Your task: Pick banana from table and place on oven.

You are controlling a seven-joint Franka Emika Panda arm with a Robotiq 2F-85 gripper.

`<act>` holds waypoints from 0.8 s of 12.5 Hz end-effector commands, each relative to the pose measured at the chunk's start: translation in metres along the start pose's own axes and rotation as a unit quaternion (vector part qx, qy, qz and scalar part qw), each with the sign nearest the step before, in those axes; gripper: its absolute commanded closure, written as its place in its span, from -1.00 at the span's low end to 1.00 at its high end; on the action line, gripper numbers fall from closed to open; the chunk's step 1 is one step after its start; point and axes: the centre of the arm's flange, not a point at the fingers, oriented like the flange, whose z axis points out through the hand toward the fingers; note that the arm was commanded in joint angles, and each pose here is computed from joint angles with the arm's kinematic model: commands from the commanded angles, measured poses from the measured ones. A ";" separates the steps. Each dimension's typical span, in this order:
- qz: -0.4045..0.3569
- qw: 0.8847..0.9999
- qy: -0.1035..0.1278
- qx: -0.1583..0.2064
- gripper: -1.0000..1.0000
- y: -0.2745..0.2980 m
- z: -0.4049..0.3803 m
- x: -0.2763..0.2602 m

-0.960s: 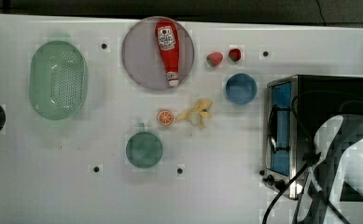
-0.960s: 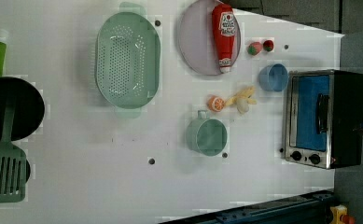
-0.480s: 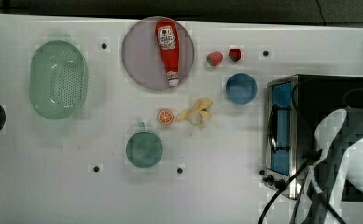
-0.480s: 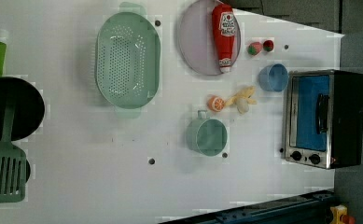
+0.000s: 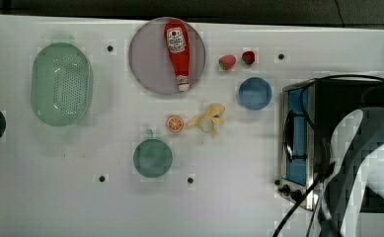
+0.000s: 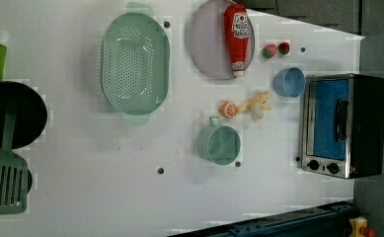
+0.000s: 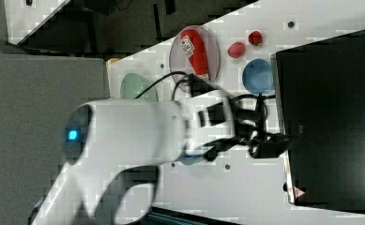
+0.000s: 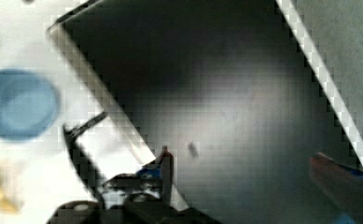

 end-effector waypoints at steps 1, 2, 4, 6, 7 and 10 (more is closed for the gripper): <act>0.013 0.998 0.052 0.014 -1.00 -0.008 -0.115 -0.017; 0.022 0.999 0.040 0.015 -1.00 -0.016 -0.134 -0.029; 0.068 0.997 -0.002 0.025 -1.00 -0.051 -0.159 -0.059; 0.122 0.992 -0.024 0.024 -1.00 -0.101 -0.182 -0.088; 0.146 0.989 -0.025 0.022 -1.00 -0.126 -0.192 -0.101; 0.201 0.979 -0.009 0.031 -1.00 -0.186 -0.219 -0.132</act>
